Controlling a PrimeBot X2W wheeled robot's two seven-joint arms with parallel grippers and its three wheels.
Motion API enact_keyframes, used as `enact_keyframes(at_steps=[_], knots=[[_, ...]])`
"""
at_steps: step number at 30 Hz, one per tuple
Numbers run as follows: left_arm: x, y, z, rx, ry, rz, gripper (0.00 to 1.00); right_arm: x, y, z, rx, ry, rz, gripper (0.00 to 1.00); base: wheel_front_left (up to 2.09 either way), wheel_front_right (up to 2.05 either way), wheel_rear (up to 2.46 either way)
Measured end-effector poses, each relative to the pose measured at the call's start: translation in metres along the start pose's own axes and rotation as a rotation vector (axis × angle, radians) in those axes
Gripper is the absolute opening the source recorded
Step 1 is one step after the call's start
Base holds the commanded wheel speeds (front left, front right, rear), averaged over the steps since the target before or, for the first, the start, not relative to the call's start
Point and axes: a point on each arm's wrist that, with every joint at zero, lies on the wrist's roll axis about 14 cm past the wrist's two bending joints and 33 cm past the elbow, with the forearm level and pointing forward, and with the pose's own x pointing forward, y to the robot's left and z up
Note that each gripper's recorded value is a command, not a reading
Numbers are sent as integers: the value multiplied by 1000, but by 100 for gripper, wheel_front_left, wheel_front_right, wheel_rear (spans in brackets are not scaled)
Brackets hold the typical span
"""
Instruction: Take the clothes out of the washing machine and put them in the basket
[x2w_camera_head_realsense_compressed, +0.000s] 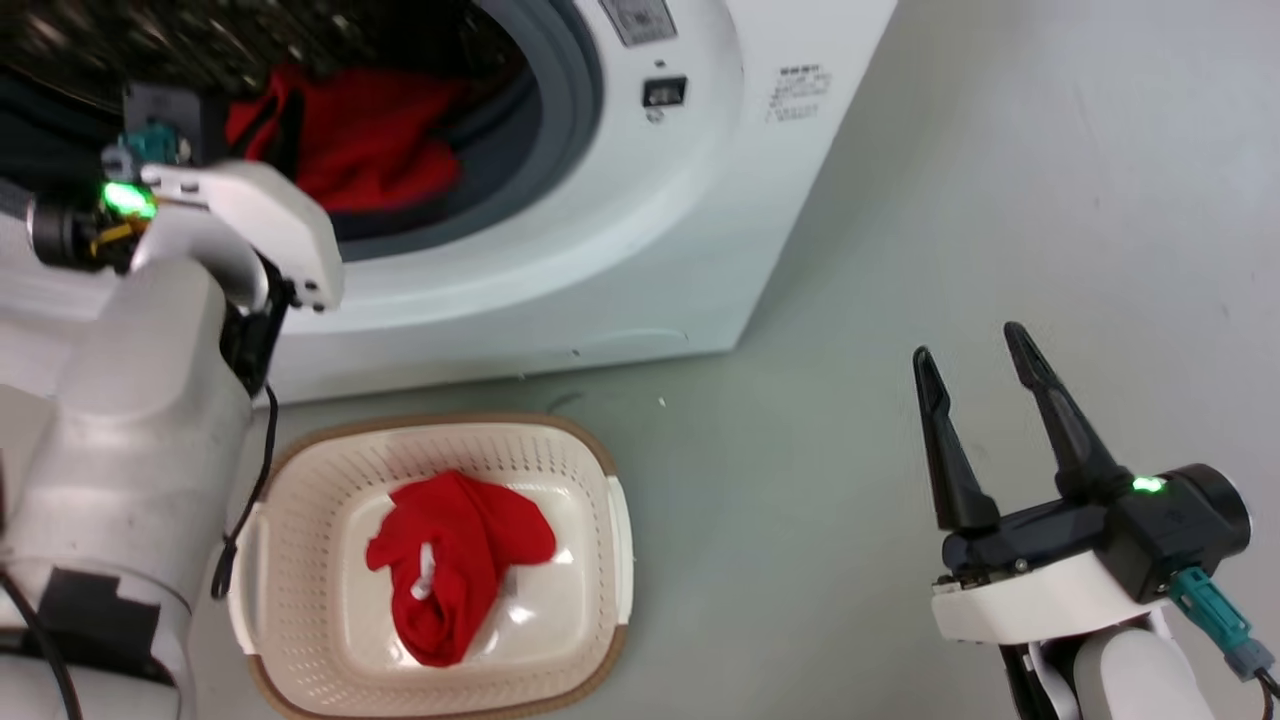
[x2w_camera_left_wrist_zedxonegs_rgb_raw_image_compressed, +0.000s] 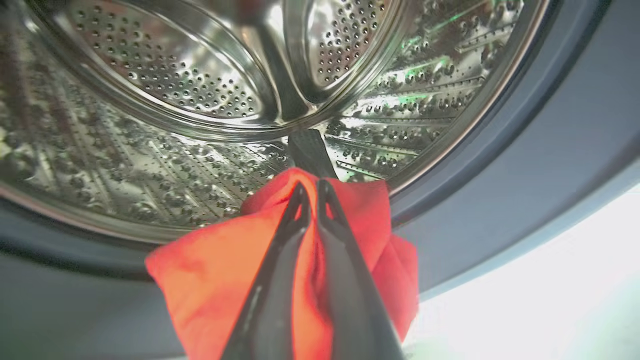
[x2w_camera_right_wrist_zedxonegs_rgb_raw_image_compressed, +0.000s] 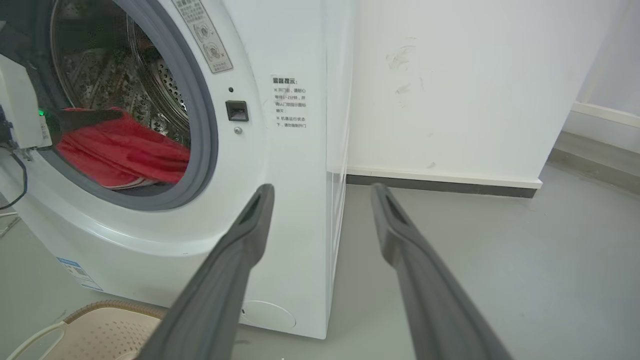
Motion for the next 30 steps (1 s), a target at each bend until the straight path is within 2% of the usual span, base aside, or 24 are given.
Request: enact_keyframes(at_steps=[7,19,30], knots=[[-46,-6,17,-1,-81,12,0,-17,11,20,1,-44,21,100,0,0,0],[-125,-40,11,-32,-149,3,0,-49,25,38,-5,-81,48,100,0,0,0],[-184,-69,-21,-48,-90,-37,0,-58,35,44,-1,-100,74,100,0,0,0]])
